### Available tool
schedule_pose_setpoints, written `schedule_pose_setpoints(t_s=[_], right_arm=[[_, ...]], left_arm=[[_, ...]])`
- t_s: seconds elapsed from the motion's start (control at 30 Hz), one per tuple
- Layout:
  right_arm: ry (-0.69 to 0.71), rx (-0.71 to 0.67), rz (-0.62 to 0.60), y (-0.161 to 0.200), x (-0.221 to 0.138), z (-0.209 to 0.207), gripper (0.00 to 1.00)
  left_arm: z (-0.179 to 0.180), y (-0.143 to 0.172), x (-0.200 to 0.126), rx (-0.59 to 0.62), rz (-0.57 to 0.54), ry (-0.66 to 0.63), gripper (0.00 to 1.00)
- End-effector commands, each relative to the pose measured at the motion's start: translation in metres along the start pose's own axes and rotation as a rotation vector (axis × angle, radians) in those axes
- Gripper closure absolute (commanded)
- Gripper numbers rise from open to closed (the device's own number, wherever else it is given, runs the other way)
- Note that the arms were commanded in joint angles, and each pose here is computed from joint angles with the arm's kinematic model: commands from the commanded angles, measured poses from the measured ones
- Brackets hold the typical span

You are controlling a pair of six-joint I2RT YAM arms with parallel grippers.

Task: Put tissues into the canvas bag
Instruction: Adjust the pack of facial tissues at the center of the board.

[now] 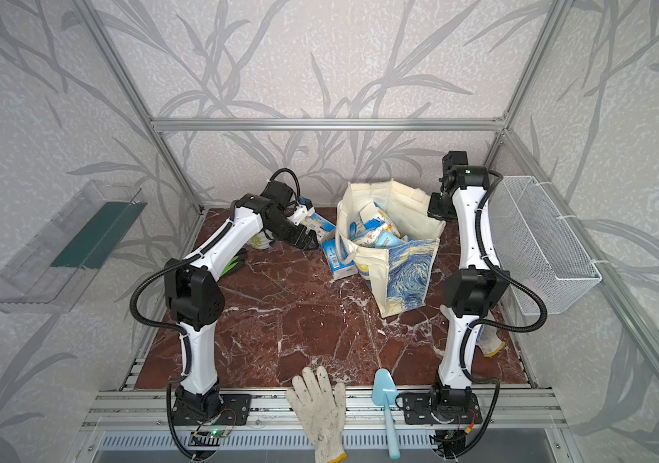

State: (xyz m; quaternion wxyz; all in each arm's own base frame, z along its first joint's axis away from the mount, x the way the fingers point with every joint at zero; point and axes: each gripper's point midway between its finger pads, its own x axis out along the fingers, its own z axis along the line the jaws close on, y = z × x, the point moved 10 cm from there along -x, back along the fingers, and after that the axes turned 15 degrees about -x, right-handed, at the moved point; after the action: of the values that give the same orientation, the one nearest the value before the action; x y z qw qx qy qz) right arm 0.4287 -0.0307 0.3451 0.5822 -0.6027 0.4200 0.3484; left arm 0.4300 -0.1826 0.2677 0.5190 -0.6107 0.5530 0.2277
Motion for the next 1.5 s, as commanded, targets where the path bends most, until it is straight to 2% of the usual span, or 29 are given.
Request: schedule_pose_setpoints(t_s=[0.0, 0.17, 0.3, 0.53, 0.73, 0.83, 1.07, 1.3, 1.47], right_arm=[[-0.009, 0.003, -0.010, -0.003, 0.000, 0.000, 0.97], [-0.025, -0.009, 0.000, 0.000, 0.001, 0.001, 0.97], [-0.029, -0.011, -0.001, 0.001, 0.001, 0.002, 0.97], [-0.037, -0.018, -0.008, 0.006, -0.005, 0.005, 0.97], [-0.053, -0.038, -0.007, 0.014, -0.013, 0.010, 0.97], [-0.059, -0.046, -0.010, 0.017, -0.018, 0.013, 0.97], [-0.063, -0.053, -0.029, 0.020, -0.025, 0.018, 0.97], [-0.050, -0.058, 0.003, 0.015, -0.013, 0.018, 0.97], [-0.055, -0.053, 0.001, 0.013, -0.011, 0.018, 0.97]], left_arm=[[-0.003, -0.032, -0.010, -0.036, -0.130, -0.060, 0.01], [-0.003, -0.071, 0.009, 0.014, -0.235, -0.056, 0.01], [0.004, -0.092, 0.039, 0.074, -0.321, -0.052, 0.01], [0.011, -0.108, 0.079, 0.151, -0.424, -0.075, 0.01], [0.010, -0.112, 0.099, 0.195, -0.450, -0.093, 0.01], [0.009, -0.110, 0.105, 0.225, -0.442, -0.129, 0.01], [0.016, -0.095, 0.125, 0.260, -0.333, -0.148, 0.01], [0.024, -0.080, 0.139, 0.282, -0.224, -0.154, 0.01], [0.029, -0.075, 0.146, 0.296, -0.189, -0.172, 0.01]])
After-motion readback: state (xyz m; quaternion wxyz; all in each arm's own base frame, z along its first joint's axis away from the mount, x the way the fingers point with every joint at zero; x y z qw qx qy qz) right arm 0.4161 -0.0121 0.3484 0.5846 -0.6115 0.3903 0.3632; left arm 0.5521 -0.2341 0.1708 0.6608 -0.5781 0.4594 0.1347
